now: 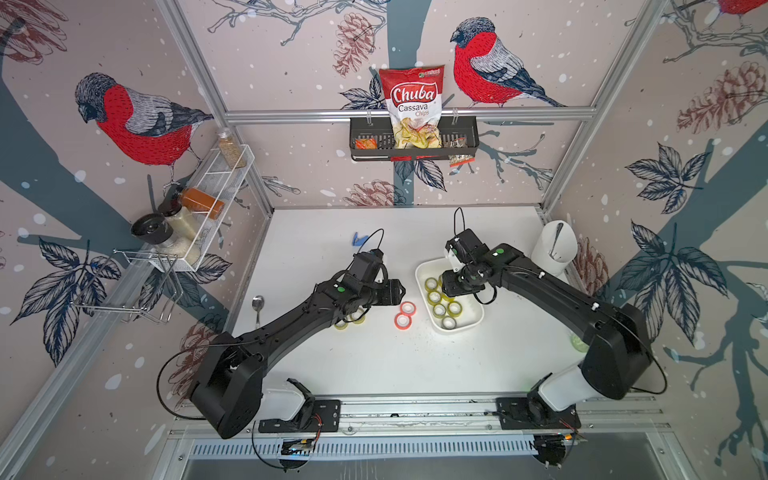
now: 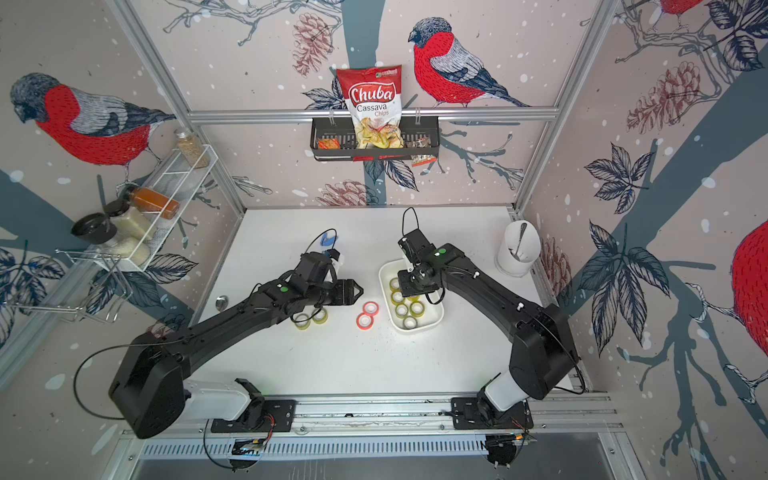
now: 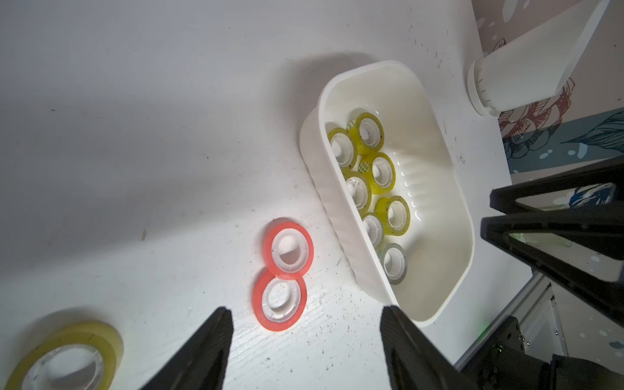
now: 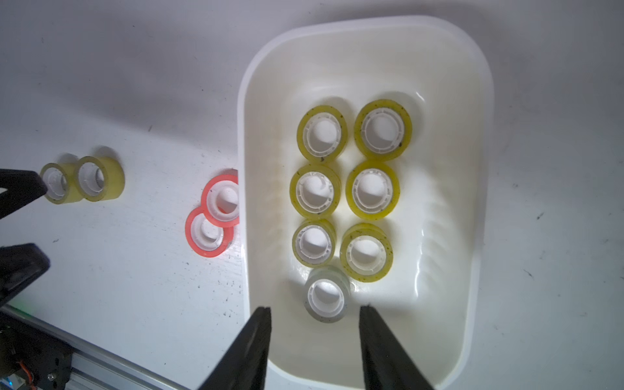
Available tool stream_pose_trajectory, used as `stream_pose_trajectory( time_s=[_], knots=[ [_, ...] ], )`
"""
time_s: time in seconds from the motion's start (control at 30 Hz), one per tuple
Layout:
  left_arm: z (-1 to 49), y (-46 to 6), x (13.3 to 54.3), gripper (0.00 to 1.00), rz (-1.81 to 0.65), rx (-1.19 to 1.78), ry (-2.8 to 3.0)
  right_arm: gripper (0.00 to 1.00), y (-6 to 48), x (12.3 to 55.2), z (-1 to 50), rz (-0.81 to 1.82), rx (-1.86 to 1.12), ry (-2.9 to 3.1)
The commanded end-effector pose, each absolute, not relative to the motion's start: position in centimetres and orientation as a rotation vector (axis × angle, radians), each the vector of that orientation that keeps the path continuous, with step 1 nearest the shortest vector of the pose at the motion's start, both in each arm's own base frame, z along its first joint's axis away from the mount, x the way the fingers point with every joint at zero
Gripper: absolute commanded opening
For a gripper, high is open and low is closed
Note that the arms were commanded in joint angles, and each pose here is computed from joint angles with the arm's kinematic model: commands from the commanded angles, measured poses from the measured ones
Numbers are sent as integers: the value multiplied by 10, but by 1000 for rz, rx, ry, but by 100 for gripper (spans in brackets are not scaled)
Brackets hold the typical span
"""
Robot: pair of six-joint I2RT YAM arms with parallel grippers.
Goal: Put the transparent tape into the storage box
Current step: Place the tape in the storage box, then pick up the tape from the center of the board.
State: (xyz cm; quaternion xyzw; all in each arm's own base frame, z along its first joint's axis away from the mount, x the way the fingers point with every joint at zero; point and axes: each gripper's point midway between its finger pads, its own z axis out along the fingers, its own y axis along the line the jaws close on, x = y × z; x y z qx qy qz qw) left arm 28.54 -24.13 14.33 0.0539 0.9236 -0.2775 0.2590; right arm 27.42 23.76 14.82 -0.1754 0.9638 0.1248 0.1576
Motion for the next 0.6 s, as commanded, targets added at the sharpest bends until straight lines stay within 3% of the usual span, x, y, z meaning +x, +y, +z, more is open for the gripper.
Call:
stream_pose_trajectory(
  time_s=[0.0,0.57],
  knots=[
    [144,-226,286,74,-735,94,2499,50,260,271,155,414,-611,2721],
    [120,-132,274,72,-679,-263,2555,57,371,248,134,483,-948,2641]
  ],
)
